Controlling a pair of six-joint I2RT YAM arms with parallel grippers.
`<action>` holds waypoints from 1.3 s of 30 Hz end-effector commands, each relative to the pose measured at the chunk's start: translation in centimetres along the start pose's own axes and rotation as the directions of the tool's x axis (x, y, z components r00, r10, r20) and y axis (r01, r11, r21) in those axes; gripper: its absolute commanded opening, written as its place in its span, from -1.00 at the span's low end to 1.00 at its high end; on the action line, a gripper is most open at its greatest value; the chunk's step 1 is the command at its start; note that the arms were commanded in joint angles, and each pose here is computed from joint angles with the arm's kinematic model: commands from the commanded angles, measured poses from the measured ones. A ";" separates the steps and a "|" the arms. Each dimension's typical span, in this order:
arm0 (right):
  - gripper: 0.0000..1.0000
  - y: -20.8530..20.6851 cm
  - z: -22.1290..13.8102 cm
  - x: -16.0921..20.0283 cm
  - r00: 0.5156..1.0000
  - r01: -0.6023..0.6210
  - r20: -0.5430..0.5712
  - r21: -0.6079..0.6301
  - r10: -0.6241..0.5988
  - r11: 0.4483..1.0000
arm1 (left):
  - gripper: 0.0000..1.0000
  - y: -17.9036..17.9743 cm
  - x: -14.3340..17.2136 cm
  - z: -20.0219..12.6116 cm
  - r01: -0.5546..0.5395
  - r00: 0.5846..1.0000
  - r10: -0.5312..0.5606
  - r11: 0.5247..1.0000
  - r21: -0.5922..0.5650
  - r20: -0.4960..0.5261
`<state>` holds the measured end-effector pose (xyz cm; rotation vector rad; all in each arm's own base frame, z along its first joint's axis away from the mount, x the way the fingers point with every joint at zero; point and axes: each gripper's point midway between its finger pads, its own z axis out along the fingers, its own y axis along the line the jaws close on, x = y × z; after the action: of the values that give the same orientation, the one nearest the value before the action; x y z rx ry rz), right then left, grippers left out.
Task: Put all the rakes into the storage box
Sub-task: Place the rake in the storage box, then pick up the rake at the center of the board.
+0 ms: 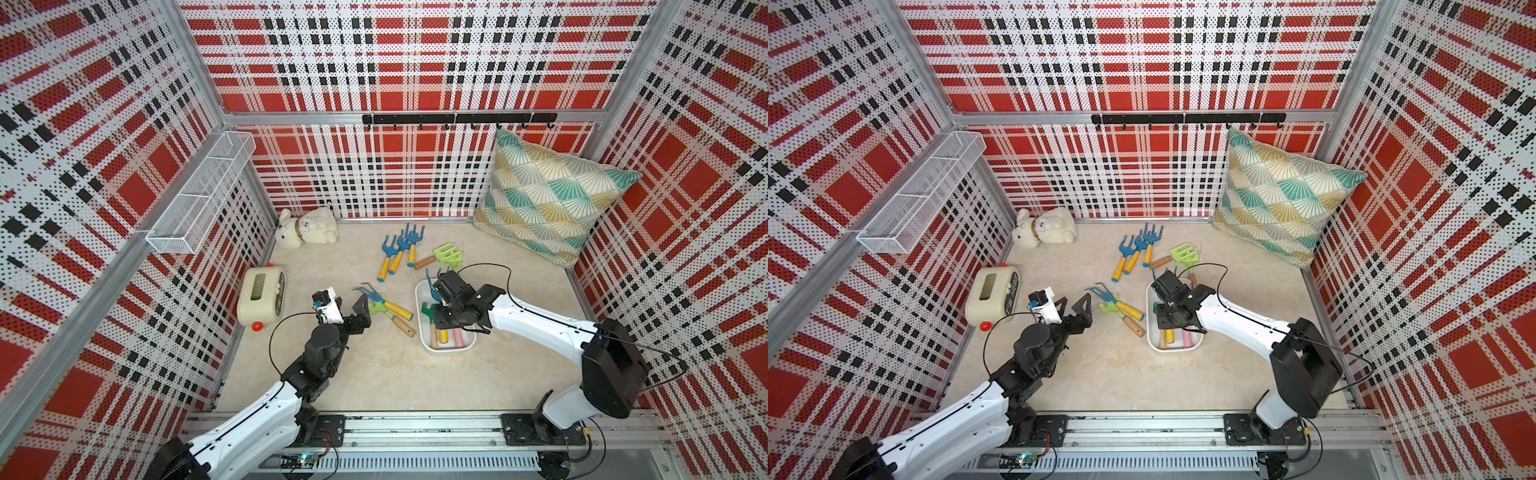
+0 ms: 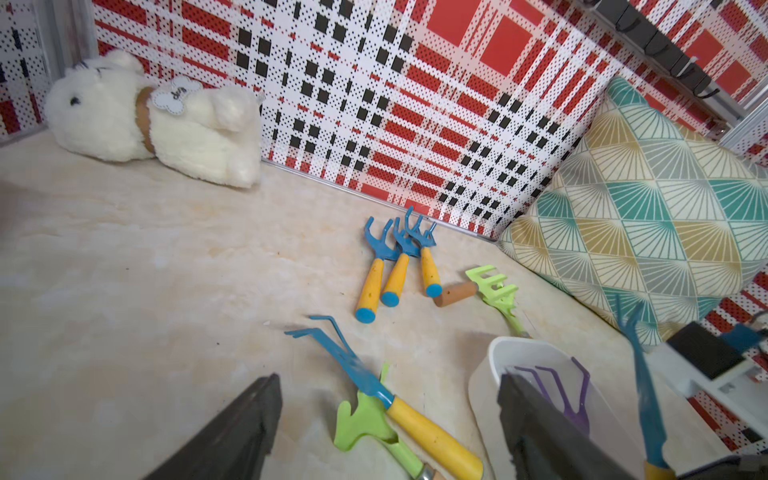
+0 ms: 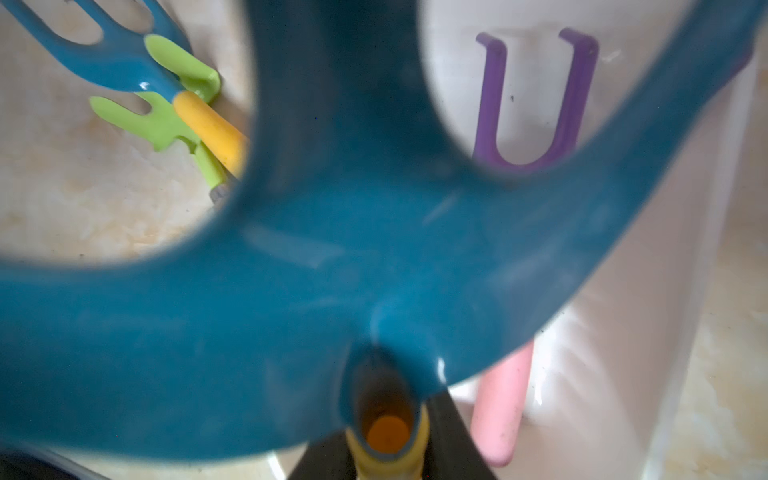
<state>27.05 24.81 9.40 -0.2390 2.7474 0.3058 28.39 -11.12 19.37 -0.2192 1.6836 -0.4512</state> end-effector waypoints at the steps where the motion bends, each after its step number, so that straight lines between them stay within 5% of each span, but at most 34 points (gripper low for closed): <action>1: -0.99 -0.2 0.1 0.1 1.000 -0.008 -0.025 0.014 0.008 1.000 | 0.76 -0.5 -1.7 0.1 -0.006 0.998 0.006 1.000 0.010 0.055; 7: -0.54 -0.5 0.5 1.2 0.999 -0.004 -0.052 0.012 0.004 1.000 | 0.76 -0.6 -1.4 0.5 -0.010 0.999 0.010 1.000 0.006 0.038; 10: -0.11 -0.8 0.4 1.1 0.999 0.001 -0.049 0.030 0.001 1.000 | 0.76 -0.7 -1.4 0.5 -0.010 0.999 0.010 1.000 0.011 0.040; 16: 0.20 -1.1 -1.3 0.2 1.000 -0.002 0.002 0.040 0.002 0.999 | 0.76 -0.2 -1.6 0.3 -0.003 0.999 0.003 1.000 0.001 0.052; 25: 0.19 0.8 -4.0 -1.9 0.994 -0.004 0.112 -0.068 0.011 0.998 | 0.77 1.8 -1.6 0.9 0.050 0.998 -0.049 0.998 -0.024 0.042; 31: 0.18 6.9 -5.6 -3.2 0.979 0.123 0.193 -0.272 -0.071 0.954 | 0.77 5.0 -0.9 1.9 0.160 0.987 -0.161 0.986 -0.048 -0.007; 39: 0.15 11.7 -2.6 -3.0 0.952 0.294 0.145 -0.201 -0.268 0.934 | 0.76 7.8 0.1 2.8 0.248 0.967 -0.252 0.965 -0.083 -0.047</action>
<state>26.40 34.60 16.08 -0.5539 2.5196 0.5942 31.99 -3.68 15.53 -0.5014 1.7463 -0.4958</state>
